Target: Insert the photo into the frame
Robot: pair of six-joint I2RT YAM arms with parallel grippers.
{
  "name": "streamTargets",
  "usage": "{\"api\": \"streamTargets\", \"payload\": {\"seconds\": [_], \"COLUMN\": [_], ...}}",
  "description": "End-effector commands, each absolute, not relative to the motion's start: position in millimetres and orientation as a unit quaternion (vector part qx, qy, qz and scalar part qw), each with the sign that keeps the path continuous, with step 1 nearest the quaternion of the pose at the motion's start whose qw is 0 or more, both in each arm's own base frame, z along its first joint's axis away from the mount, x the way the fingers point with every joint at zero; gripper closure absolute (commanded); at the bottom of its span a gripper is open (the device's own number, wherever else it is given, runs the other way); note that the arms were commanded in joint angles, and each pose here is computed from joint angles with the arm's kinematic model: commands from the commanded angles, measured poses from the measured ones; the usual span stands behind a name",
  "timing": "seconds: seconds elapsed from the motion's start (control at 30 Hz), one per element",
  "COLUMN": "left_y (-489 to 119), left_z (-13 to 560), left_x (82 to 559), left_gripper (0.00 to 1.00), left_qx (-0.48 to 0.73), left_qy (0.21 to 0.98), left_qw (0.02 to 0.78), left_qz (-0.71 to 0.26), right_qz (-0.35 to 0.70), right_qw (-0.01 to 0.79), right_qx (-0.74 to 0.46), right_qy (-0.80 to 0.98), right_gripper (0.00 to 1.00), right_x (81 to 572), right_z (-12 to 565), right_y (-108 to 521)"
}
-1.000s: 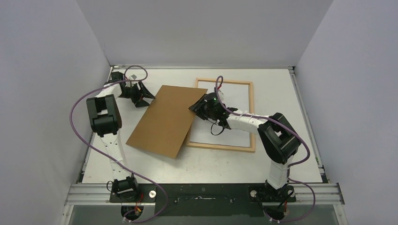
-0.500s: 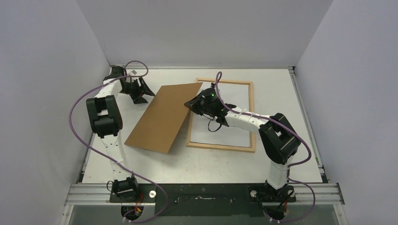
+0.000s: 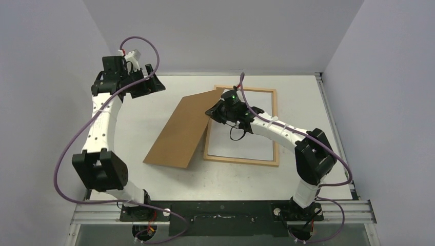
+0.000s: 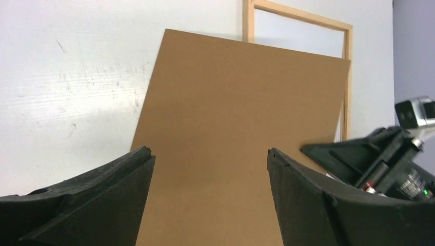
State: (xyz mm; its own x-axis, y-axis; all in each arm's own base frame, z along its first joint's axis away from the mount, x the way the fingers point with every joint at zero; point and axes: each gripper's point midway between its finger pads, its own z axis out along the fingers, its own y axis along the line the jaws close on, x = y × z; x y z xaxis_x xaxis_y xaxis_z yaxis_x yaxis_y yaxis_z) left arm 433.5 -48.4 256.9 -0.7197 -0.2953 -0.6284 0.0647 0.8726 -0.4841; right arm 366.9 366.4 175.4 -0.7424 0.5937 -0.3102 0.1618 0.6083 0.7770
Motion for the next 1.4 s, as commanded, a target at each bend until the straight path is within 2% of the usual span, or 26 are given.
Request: {"api": "streamTargets", "payload": {"seconds": [0.0, 0.1, 0.3, 0.47, 0.67, 0.93, 1.07, 1.23, 1.37], "left_y": [-44, -41, -53, -86, -113, -130, -108, -92, -98], "left_z": [292, 314, 345, 372, 361, 332, 305, 303, 323], "left_x": [401, 377, 332, 303, 257, 233, 230, 242, 252], "left_gripper": [0.16, 0.03, 0.03, 0.04, 0.08, 0.12, 0.11, 0.12, 0.12], "left_qx": [-0.046, -0.045, 0.009, 0.079, 0.142, 0.217, 0.231, 0.189, 0.134], "left_qy": [0.877, 0.863, 0.832, 0.784, 0.768, 0.779, 0.811, 0.825, 0.822], "left_qw": [0.433, 0.466, 0.518, 0.553, 0.539, 0.508, 0.492, 0.502, 0.513], "left_qz": [-0.201, -0.188, -0.199, -0.269, -0.314, -0.297, -0.217, -0.175, -0.209], "right_qz": [0.389, 0.381, 0.37, 0.354, 0.331, 0.317, 0.321, 0.337, 0.336], "right_qw": [0.317, 0.323, 0.331, 0.327, 0.339, 0.358, 0.389, 0.434, 0.459], "right_qx": [0.23, 0.235, 0.243, 0.275, 0.305, 0.286, 0.265, 0.225, 0.202], "right_qy": [0.834, 0.834, 0.833, 0.832, 0.826, 0.83, 0.822, 0.805, 0.797], "right_gripper": [1.0, 1.0, 1.0, 1.0, 1.0, 1.0, 1.0, 1.0, 1.0], "right_x": [367, 365, 364, 361, 362, 386, 397, 407, 405], "right_z": [222, 230, 244, 241, 243, 260, 273, 310, 346], "right_y": [360, 360, 358, 356, 353, 356, 361, 364, 353]}}
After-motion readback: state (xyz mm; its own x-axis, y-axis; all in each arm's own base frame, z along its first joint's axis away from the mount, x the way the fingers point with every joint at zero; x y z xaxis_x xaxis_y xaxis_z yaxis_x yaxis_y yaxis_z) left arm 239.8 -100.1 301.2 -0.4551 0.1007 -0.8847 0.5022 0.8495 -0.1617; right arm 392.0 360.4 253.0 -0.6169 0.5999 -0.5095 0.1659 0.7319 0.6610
